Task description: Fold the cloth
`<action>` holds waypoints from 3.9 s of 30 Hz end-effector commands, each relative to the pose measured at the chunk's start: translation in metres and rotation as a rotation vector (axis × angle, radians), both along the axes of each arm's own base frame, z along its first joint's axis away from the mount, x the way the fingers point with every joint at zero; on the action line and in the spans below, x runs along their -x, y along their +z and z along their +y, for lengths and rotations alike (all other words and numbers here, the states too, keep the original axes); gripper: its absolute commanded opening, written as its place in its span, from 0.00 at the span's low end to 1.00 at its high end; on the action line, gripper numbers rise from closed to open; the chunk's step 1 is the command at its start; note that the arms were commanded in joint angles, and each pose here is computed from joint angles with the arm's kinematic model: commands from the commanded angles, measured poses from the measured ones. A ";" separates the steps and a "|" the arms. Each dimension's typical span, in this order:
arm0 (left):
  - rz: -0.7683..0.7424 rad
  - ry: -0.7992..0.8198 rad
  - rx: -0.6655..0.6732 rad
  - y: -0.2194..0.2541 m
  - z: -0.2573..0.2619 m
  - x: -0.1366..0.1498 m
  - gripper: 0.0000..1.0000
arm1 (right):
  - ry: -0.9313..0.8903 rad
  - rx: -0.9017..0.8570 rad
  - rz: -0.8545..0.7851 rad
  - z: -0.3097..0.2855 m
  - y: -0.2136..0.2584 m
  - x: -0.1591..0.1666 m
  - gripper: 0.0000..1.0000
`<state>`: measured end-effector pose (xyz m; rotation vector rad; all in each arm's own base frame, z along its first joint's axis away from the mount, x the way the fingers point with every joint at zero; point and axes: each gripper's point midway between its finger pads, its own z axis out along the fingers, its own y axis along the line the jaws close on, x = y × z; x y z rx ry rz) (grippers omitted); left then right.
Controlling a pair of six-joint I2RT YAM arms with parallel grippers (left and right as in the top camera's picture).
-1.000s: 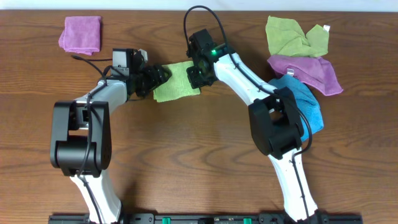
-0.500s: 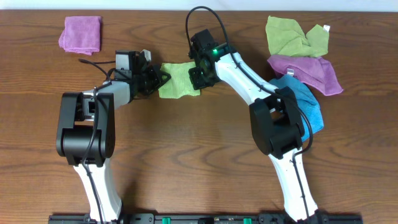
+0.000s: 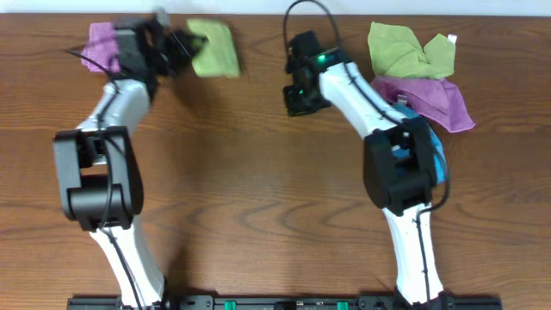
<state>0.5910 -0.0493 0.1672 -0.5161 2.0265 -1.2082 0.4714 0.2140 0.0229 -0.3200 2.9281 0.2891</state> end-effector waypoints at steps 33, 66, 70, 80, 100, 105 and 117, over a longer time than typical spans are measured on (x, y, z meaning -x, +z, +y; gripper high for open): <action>0.012 0.920 0.450 -0.039 0.246 -0.046 0.06 | 0.016 0.034 0.076 -0.004 0.049 0.040 0.01; 0.194 0.741 0.551 -0.062 0.263 -0.017 0.95 | 0.057 0.029 0.054 0.016 0.050 0.044 0.01; 0.217 0.699 0.566 -0.063 0.255 -0.015 0.95 | 0.068 0.028 0.052 0.021 0.050 0.046 0.01; 0.337 0.647 0.581 -0.083 0.242 -0.003 0.95 | 0.101 0.028 0.049 0.035 0.050 0.053 0.01; 0.378 0.602 0.487 -0.100 0.261 0.023 0.95 | 0.136 0.024 0.040 0.050 0.050 0.060 0.01; 0.414 0.597 0.455 -0.111 0.262 0.032 0.95 | 0.138 0.021 0.035 0.052 0.051 0.060 0.01; 0.425 0.509 0.397 -0.120 0.273 0.059 0.96 | 0.141 0.021 0.033 0.054 0.051 0.060 0.01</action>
